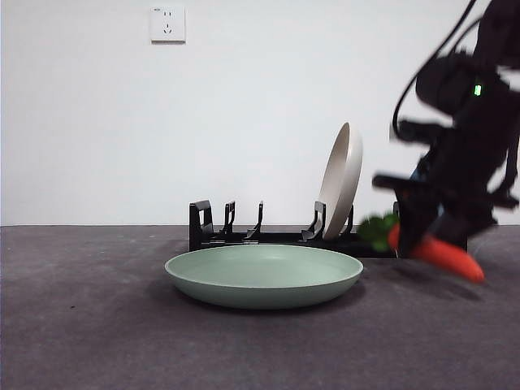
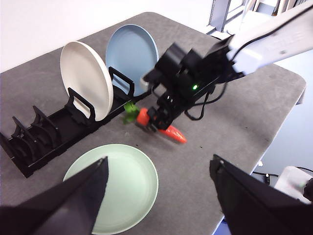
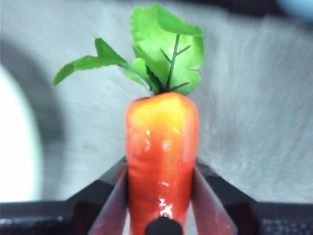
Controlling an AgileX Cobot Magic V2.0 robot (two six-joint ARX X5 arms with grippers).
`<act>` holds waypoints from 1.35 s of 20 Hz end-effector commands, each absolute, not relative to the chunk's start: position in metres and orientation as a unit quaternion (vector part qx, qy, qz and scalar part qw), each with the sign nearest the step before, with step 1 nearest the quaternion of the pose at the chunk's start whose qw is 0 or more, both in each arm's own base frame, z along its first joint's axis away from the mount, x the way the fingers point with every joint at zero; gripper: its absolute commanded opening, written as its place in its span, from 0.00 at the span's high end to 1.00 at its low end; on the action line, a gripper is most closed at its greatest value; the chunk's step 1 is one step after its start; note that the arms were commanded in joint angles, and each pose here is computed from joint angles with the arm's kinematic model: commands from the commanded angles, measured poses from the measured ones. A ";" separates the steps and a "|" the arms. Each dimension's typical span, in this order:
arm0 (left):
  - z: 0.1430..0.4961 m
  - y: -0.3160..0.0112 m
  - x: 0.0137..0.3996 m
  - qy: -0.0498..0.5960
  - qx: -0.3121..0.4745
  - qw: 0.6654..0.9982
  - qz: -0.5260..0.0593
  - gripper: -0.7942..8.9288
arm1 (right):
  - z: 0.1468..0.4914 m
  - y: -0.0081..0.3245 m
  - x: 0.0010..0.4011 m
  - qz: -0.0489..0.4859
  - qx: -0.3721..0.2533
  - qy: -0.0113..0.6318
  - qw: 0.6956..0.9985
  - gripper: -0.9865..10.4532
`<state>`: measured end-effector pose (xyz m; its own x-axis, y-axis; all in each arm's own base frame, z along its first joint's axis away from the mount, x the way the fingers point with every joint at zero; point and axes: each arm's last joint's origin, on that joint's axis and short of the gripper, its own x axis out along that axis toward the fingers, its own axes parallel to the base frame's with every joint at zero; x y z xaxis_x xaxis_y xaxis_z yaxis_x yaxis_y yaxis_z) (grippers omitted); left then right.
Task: Take the green plate from the plate rack,put the plate on the table,take the carrot from the table,put the carrot in the plate
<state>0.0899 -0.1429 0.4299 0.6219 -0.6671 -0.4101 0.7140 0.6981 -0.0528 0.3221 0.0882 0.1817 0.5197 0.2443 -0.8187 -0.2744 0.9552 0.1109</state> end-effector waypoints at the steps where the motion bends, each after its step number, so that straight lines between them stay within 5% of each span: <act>1: 0.429 -0.143 0.090 0.204 0.057 0.899 -0.384 0.56 | 0.214 0.100 0.309 0.171 -0.013 0.420 0.891 0.92; 5: 0.429 -0.143 0.090 0.204 0.057 0.899 -0.384 0.56 | 0.236 0.150 0.288 0.244 -0.010 0.360 0.900 0.92; 10: 0.429 -0.143 0.090 0.206 0.059 0.898 -0.383 0.56 | 0.203 0.214 0.282 0.301 -0.026 0.340 0.890 0.92; 16: 0.426 -0.142 0.089 0.217 0.067 0.896 -0.381 0.56 | 0.143 0.235 0.287 0.295 -0.048 0.395 0.868 0.92; 20: 0.426 -0.142 0.089 0.220 0.069 0.896 -0.380 0.56 | 0.135 0.236 0.288 0.294 -0.053 0.405 0.864 0.91; 25: 0.425 -0.142 0.089 0.223 0.071 0.895 -0.380 0.56 | 0.136 0.235 0.287 0.294 -0.053 0.406 0.864 0.44; 27: 0.424 -0.141 0.088 0.226 0.074 0.894 -0.379 0.56 | 0.141 0.235 0.287 0.295 -0.051 0.401 0.866 0.43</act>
